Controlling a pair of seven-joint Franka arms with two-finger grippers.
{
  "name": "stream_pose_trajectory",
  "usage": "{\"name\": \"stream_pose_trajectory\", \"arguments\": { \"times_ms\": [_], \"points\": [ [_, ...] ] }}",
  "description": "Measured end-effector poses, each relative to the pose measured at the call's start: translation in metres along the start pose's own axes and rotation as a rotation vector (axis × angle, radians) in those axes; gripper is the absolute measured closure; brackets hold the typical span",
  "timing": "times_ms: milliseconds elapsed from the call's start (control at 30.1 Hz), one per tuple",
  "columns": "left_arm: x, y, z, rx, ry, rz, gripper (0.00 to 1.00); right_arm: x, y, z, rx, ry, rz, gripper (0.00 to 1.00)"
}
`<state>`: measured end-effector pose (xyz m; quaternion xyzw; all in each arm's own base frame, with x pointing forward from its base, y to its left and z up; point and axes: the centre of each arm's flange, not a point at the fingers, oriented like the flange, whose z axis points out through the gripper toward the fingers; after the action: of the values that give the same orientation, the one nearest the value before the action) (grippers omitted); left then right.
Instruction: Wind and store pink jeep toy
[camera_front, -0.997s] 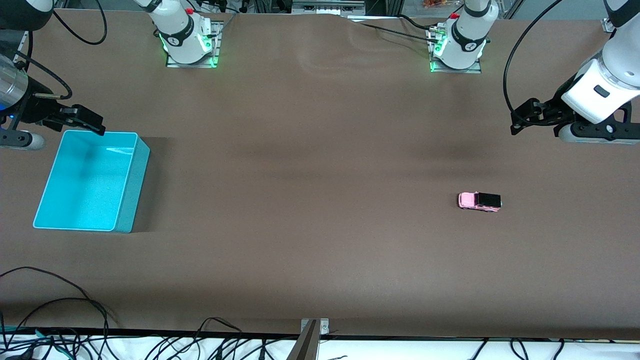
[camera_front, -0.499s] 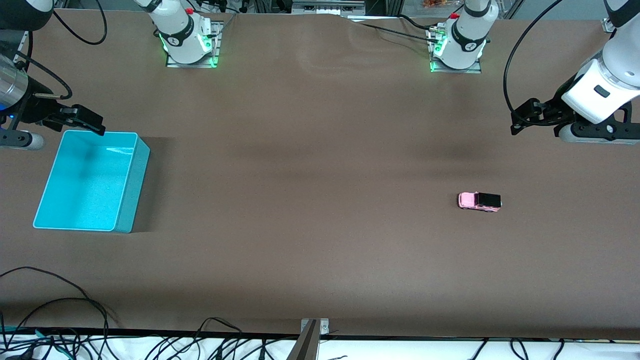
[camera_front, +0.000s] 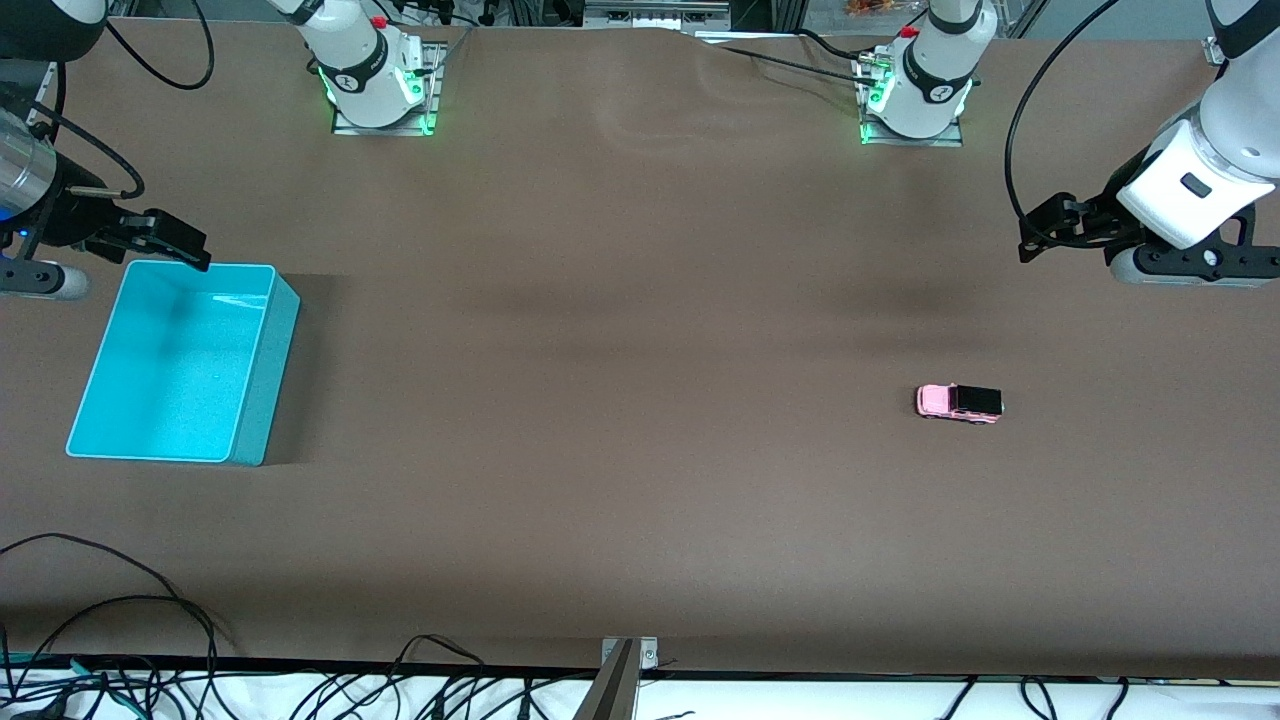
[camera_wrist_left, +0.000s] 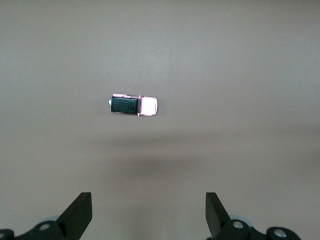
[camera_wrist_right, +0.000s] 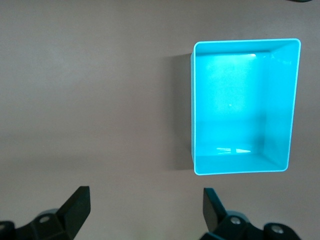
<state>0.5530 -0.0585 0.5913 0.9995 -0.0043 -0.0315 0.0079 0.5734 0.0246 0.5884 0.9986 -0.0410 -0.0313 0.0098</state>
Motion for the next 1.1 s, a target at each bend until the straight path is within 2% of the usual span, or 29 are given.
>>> {"name": "stream_pose_trajectory", "arguments": {
  "times_ms": [632,765,1097],
  "points": [
    [0.019,0.004,0.045,0.001,-0.101,0.058,0.00,0.000,0.000,0.000,0.000,0.000,0.000,0.00],
    [0.022,0.003,0.052,-0.003,-0.115,0.128,0.00,0.000,0.000,0.000,0.000,0.000,0.000,0.00],
    [0.031,-0.017,0.071,-0.030,-0.145,0.407,0.00,0.000,0.000,0.000,0.000,0.000,0.000,0.00]
  ]
}}
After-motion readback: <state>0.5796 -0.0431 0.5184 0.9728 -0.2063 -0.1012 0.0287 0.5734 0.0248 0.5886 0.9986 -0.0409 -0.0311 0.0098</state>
